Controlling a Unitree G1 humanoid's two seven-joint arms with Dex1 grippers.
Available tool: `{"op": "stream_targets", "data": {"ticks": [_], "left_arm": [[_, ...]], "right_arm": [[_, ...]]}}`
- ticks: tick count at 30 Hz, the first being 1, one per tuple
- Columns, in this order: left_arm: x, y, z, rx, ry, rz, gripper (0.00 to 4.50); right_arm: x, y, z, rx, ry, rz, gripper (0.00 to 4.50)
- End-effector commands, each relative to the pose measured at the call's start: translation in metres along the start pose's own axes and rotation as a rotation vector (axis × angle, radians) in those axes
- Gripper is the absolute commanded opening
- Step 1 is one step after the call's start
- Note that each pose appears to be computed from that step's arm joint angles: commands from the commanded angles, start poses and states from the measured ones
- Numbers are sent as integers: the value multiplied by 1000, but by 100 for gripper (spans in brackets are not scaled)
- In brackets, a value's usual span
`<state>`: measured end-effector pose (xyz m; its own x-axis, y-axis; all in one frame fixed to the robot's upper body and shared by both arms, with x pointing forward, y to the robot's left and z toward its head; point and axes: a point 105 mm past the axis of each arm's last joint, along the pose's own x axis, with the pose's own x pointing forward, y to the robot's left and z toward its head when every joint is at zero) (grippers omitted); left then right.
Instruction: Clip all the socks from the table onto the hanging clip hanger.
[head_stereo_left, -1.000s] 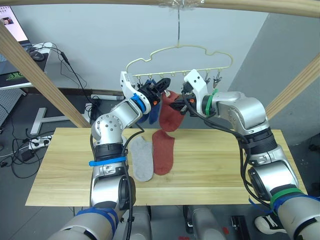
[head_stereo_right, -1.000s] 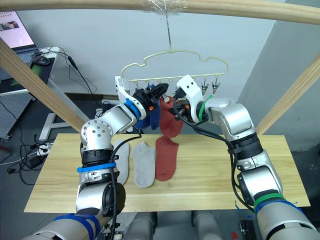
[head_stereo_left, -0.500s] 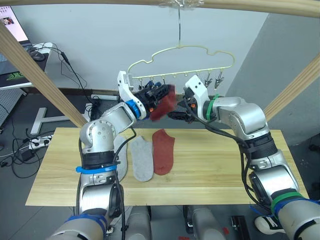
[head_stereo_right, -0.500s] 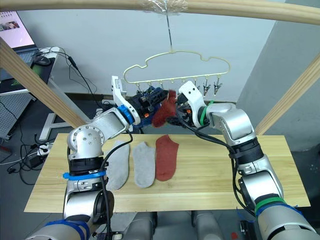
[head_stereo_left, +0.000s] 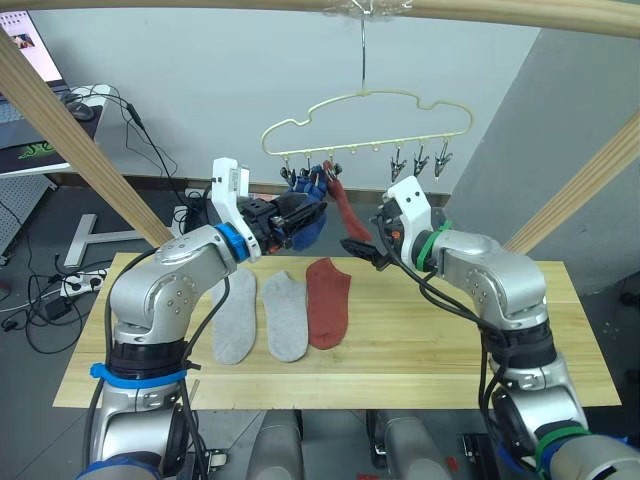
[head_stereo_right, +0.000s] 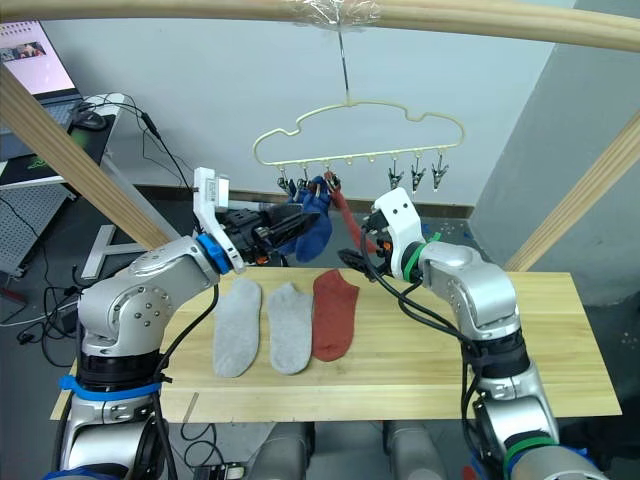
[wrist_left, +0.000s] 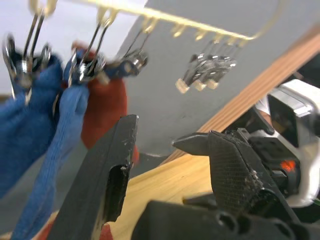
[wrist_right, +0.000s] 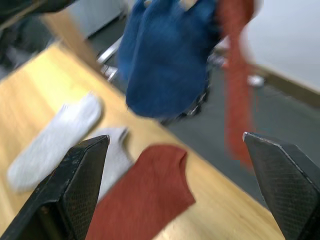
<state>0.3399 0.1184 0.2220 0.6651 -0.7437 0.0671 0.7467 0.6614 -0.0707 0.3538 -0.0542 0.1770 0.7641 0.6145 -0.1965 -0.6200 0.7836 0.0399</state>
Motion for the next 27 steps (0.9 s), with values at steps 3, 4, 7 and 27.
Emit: {"op": "stream_targets", "data": {"ticks": [3,4,7,27], "left_arm": [[-3,-10,21,207,-24,-148,254],[-2,-11,22,240,-12,-175,254],[0,-13,26,291,-2,-239,254],[10,-20,51,277,-100,-313,254]], "right_arm": [[-10,-2,20,74,-148,-200,449],[-10,-2,21,89,-162,-226,449],[-10,-4,24,120,-190,-296,411],[-12,-25,42,121,-243,-447,261]]}}
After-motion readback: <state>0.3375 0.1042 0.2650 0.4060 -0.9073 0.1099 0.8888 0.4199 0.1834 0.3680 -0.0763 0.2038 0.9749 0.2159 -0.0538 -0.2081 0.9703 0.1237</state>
